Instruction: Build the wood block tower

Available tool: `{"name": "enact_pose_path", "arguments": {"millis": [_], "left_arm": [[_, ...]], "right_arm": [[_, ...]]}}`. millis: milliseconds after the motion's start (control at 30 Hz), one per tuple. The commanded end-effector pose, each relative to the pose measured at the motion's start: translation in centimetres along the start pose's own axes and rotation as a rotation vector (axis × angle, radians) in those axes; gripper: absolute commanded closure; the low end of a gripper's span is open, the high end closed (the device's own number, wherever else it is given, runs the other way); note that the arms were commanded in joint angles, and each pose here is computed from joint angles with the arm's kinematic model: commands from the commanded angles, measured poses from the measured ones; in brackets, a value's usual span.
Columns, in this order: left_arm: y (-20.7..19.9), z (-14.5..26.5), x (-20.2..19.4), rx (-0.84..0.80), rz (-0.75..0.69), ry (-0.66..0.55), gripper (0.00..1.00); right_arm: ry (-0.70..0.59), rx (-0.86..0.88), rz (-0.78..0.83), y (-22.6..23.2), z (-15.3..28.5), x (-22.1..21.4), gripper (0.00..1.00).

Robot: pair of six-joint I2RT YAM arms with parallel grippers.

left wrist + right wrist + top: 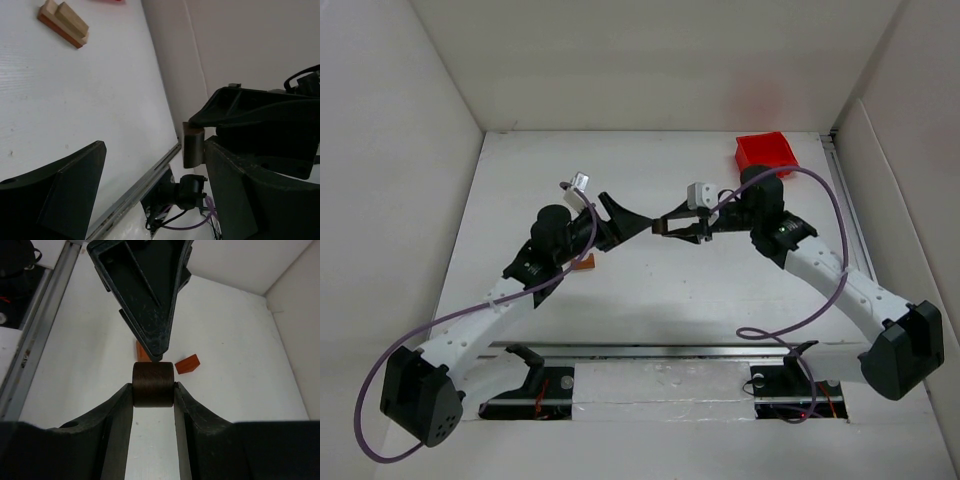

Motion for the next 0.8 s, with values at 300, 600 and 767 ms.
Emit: {"name": "enact_pose_path", "arguments": {"millis": [300,600,767], "left_arm": [[-4.7,1.0,0.7,-0.197,-0.045,-0.020,0.54],[-4.8,0.9,0.3,-0.207,-0.056,0.006,0.78],[-4.8,0.5,0.4,-0.198,-0.074,0.025,0.85]], "right_arm": [[0.000,-0.032,0.027,-0.7,-2.3,1.2,1.00],[0.017,-0.044,0.013,-2.1,-2.9,0.5,1.00],[0.081,-0.019,-0.007,-1.8,-3.7,-0.5,1.00]]}}
Point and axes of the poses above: each gripper's point midway between its finger pads, its own z axis back along the fingers, its own y axis along the line the jaws close on, x = y × z, the point moved 3 cm from there along z, back along the fingers, and after that the axes turned 4 degrees about -z, right-handed, at the moved point
